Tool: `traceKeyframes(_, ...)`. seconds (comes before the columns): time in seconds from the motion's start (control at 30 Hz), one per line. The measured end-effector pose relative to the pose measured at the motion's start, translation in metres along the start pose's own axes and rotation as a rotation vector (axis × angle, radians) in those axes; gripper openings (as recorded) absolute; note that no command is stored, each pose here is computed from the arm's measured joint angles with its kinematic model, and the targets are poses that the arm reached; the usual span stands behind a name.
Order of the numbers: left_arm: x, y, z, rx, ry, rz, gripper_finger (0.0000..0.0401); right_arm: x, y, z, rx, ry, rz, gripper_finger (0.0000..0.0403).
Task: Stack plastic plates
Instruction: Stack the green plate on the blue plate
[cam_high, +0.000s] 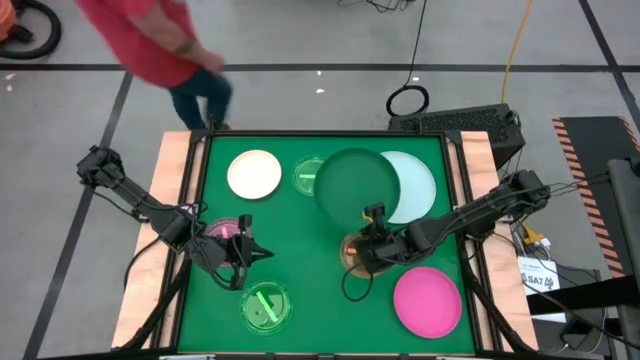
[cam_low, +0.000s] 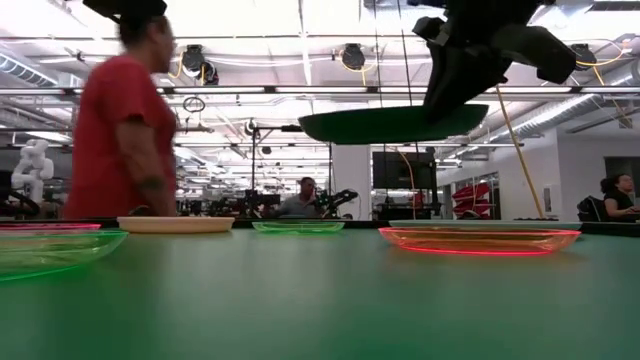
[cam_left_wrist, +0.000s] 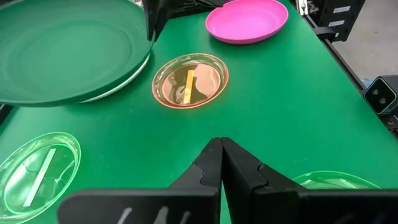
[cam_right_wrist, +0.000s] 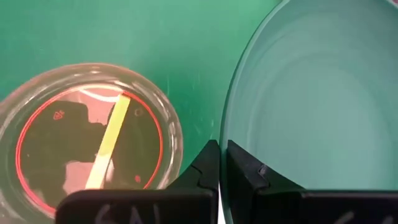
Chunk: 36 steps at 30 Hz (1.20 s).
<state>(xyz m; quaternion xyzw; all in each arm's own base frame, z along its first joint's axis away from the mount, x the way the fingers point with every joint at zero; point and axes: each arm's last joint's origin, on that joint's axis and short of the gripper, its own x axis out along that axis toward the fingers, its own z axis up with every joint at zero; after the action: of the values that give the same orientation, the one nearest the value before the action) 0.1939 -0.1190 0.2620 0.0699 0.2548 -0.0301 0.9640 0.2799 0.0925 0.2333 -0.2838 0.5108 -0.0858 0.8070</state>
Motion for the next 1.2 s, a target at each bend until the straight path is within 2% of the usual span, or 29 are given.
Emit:
traceKeyframes(0.33, 0.001, 0.001, 0.001, 0.033, -0.007, 0.003, 0.0008, 0.003, 0.001, -0.018, 0.047, 0.049, -0.003, 0.0004)
traceKeyframes(0.8, 0.006, 0.013, 0.005, 0.031, -0.023, 0.052, 0.0008, 0.004, -0.020, -0.079, 0.310, -0.042, -0.033, 0.0004)
traceKeyframes(1.2, 0.009, 0.019, 0.006, 0.021, -0.018, 0.078, 0.0008, 0.026, -0.019, -0.107, 0.429, 0.040, -0.061, 0.0004)
